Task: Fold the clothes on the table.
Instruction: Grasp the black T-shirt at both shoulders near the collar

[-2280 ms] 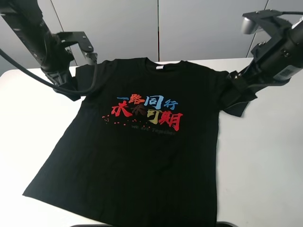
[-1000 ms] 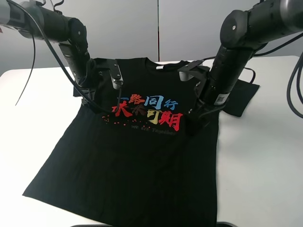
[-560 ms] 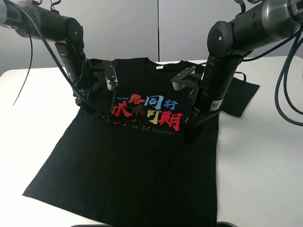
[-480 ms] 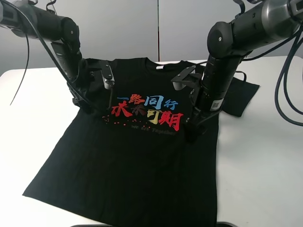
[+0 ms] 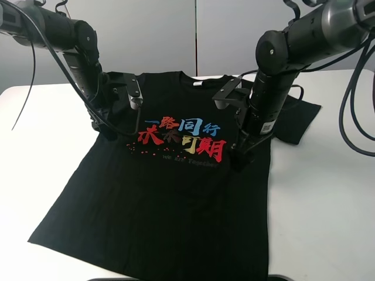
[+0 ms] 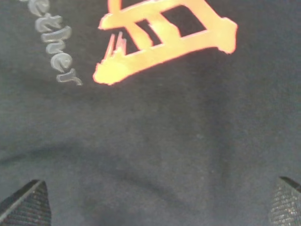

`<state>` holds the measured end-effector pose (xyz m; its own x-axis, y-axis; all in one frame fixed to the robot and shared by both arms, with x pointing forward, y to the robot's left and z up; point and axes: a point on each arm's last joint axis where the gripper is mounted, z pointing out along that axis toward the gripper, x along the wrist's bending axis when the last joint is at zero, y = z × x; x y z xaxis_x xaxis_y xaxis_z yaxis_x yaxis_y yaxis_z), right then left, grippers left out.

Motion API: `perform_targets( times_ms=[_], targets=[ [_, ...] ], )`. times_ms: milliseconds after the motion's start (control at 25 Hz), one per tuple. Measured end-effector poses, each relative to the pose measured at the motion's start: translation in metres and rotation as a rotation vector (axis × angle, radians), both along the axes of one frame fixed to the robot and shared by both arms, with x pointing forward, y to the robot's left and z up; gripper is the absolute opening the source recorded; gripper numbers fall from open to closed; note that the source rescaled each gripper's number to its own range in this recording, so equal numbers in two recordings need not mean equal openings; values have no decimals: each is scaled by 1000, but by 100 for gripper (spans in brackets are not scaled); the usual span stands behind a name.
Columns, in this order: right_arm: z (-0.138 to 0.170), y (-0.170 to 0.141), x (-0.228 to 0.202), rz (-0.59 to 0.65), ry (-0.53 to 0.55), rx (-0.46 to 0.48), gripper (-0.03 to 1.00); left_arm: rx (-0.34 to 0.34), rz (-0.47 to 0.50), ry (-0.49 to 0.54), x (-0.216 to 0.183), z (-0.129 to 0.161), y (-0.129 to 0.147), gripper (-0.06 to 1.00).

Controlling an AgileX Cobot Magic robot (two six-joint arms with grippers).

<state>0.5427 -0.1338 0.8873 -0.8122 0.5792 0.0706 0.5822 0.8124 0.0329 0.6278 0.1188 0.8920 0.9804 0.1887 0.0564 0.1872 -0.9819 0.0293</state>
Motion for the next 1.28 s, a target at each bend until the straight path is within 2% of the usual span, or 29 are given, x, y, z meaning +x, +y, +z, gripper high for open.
perform_targets(
  times_ms=[280,1000,1040,1120,1200,1280],
  targets=[
    [-19,-1,0,-6,40,-34,100,3,-2,7,2,-12,-1,100],
    [-21,-1,2,-6,40,-36,99,5,6,5,5,-23,-2,97],
    [-21,-1,2,-5,40,-38,97,5,7,5,5,-23,-2,94],
    [-21,-1,3,4,27,-42,82,5,8,5,5,-24,-2,78],
    [-22,-1,3,11,22,-44,60,8,6,2,5,-23,-2,52],
    [-23,-1,3,30,23,-44,32,15,5,6,5,-23,-1,27]
  ],
)
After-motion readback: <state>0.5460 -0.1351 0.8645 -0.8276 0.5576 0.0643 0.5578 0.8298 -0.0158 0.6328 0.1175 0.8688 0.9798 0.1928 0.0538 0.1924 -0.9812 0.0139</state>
